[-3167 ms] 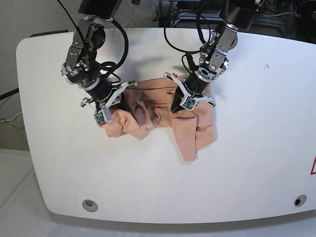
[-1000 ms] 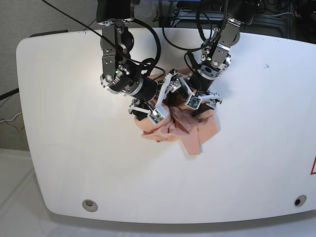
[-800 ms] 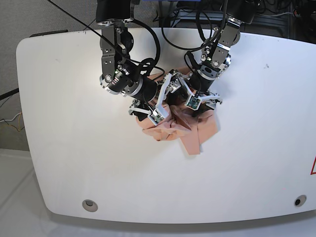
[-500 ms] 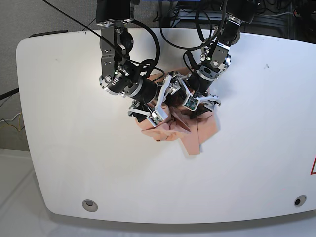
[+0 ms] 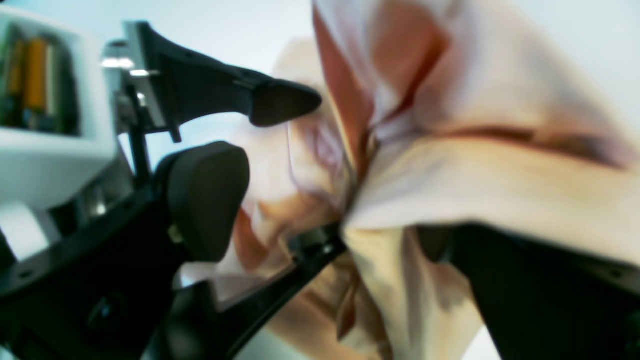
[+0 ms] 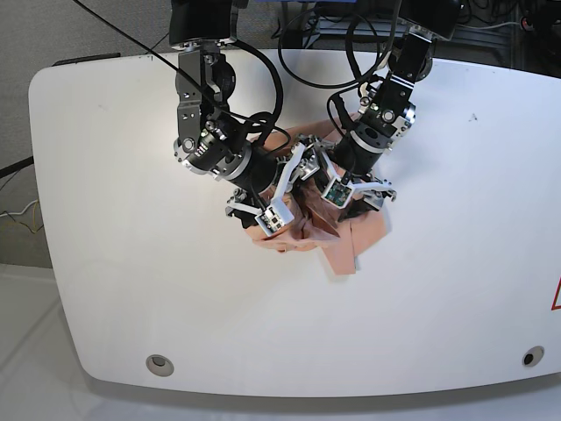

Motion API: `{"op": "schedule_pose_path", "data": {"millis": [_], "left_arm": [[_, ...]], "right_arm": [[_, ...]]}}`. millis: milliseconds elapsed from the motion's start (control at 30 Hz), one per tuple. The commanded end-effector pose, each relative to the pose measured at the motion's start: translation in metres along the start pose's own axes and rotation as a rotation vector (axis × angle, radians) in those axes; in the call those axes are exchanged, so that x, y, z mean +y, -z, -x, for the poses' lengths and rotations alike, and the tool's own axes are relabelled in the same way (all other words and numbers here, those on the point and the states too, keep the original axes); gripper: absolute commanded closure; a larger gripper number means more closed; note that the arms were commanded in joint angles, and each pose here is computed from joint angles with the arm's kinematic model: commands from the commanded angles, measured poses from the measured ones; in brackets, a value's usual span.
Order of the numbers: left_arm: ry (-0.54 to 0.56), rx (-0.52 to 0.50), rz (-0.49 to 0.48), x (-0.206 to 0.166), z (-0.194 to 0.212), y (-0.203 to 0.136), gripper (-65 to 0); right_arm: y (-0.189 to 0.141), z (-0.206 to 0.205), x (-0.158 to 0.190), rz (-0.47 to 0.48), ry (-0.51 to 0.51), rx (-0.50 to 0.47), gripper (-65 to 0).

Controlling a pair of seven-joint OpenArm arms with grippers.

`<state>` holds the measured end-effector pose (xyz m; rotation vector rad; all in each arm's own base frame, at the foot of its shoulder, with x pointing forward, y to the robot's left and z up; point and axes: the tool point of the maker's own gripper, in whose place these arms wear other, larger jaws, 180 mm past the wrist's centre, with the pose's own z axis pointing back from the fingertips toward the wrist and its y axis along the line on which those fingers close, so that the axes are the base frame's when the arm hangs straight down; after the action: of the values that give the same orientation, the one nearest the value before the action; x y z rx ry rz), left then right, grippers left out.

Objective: Fold the T-shirt properly
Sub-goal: 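Open the left gripper and lift it off the bundle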

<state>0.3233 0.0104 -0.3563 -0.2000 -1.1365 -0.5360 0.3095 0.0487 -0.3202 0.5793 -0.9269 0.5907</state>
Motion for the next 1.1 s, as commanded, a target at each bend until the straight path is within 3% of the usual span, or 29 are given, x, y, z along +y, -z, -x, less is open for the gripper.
{"op": "schedule_pose_path", "data": {"millis": [0,433,733,1067], "left_arm": [[-0.009,-0.131,-0.009,0.004,-0.046,-0.001,-47.9],[-0.020,-0.103,-0.101,0.039,-0.048,-0.012,-47.9],[-0.069,-0.040,-0.196,0.070,-0.016,-0.028,-47.9],[-0.119,0.043,-0.298,0.100,0.024,-0.054,-47.9]], "right_arm": [[0.001,-0.016,0.015,-0.055,-0.014,-0.054,-51.3],[0.001,-0.016,0.014,-0.053,-0.013,-0.052,-51.3],[0.001,-0.017,0.007,-0.014,0.044,-0.057,-51.3],[0.001,-0.017,0.006,-0.010,0.040,-0.054,-51.3]]}}
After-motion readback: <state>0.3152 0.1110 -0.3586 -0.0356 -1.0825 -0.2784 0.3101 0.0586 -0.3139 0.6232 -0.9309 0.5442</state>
